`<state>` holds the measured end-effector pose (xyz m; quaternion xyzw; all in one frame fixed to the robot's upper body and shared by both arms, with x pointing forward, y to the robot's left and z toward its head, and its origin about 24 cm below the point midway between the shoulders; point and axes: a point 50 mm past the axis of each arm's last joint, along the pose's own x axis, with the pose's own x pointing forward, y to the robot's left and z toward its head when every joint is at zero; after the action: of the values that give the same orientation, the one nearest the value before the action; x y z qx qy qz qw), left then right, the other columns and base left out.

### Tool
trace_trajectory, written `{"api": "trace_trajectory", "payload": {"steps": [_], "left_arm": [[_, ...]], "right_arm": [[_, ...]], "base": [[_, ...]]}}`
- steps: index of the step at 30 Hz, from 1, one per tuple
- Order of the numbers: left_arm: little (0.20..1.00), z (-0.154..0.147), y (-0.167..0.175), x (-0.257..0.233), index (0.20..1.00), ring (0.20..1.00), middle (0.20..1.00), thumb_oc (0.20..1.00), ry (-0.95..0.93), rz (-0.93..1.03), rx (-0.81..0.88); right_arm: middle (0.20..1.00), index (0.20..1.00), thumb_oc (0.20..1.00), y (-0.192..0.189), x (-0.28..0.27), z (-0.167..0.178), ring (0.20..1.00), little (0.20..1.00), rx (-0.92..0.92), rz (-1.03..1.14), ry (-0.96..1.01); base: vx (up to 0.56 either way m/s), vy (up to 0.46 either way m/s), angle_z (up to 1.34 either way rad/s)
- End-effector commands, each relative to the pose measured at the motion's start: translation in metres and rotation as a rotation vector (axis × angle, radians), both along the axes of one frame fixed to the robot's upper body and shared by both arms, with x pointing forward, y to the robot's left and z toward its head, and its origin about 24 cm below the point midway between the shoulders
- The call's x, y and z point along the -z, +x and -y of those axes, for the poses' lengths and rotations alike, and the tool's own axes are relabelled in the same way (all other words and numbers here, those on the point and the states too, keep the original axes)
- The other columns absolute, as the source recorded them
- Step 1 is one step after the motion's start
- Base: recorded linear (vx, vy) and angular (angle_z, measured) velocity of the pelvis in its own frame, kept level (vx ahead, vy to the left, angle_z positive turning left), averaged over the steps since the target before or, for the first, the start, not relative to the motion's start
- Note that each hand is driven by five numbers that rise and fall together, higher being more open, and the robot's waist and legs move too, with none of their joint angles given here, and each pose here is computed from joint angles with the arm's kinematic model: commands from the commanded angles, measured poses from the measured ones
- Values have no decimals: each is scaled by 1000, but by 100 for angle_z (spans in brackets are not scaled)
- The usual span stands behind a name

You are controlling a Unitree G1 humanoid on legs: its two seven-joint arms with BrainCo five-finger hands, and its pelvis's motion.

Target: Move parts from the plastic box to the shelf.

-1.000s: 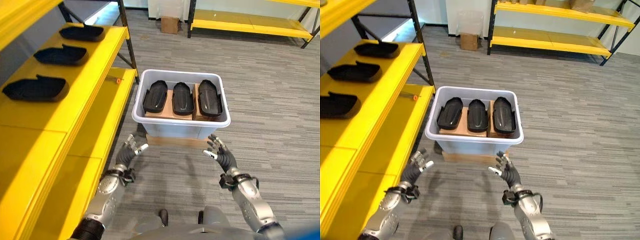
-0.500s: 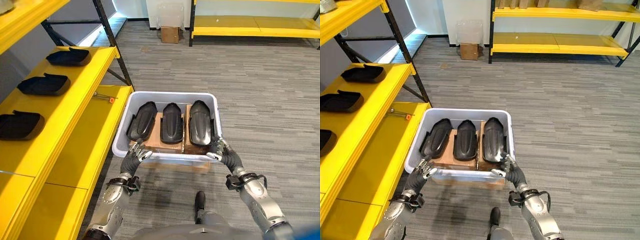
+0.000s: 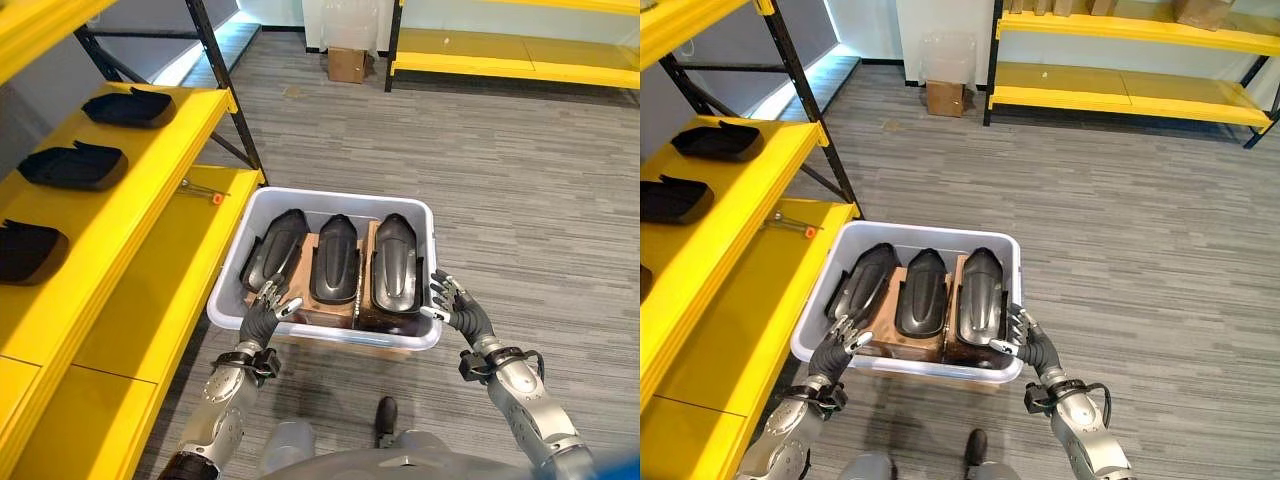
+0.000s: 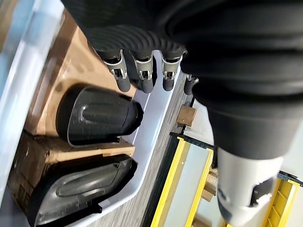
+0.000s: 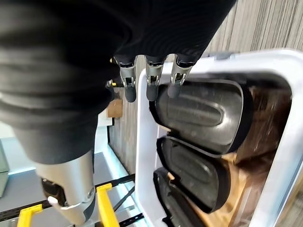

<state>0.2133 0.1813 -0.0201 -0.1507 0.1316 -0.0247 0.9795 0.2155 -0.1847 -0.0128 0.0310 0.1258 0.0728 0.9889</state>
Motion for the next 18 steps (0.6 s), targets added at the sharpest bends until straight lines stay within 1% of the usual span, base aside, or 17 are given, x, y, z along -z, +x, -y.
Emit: {"api": "trace_trajectory", "payload": {"steps": [1,4,8,13,15,16,17,18], "left_arm": [[1000,-7,6,-16,1000,1000,1000,1000,35,94,-8],[1000,-6,9,-18,1000,1000,1000,1000,26,110,7],[1000,-15,13,-26,1000,1000,1000,1000,77,143,8],[1000,-18,12,-31,1000,1000,1000,1000,89,162,11],[1000,-14,22,-43,1000,1000,1000,1000,60,217,18],[1000,-9,30,-54,1000,1000,1000,1000,41,272,21],[1000,-8,35,-60,1000,1000,1000,1000,40,301,23],[1000,-6,37,-64,1000,1000,1000,1000,31,321,24]], "right_arm": [[1000,1000,1000,5,-15,10,1000,1000,40,90,2],[1000,1000,1000,5,-16,4,1000,1000,20,96,19],[1000,1000,1000,7,-20,-4,1000,1000,-19,117,37],[1000,1000,1000,7,-30,1,1000,1000,-6,165,9],[1000,1000,1000,16,-44,5,1000,1000,7,236,-33],[1000,1000,1000,27,-63,7,1000,1000,14,331,-83],[1000,1000,1000,33,-73,6,1000,1000,12,378,-105],[1000,1000,1000,38,-78,6,1000,1000,16,398,-114]], "base": [[91,257,-11],[128,348,-87],[73,313,-56],[29,60,-2],[-71,-20,-11],[-138,-18,-11],[-151,-15,-4],[-185,-26,-5]]}}
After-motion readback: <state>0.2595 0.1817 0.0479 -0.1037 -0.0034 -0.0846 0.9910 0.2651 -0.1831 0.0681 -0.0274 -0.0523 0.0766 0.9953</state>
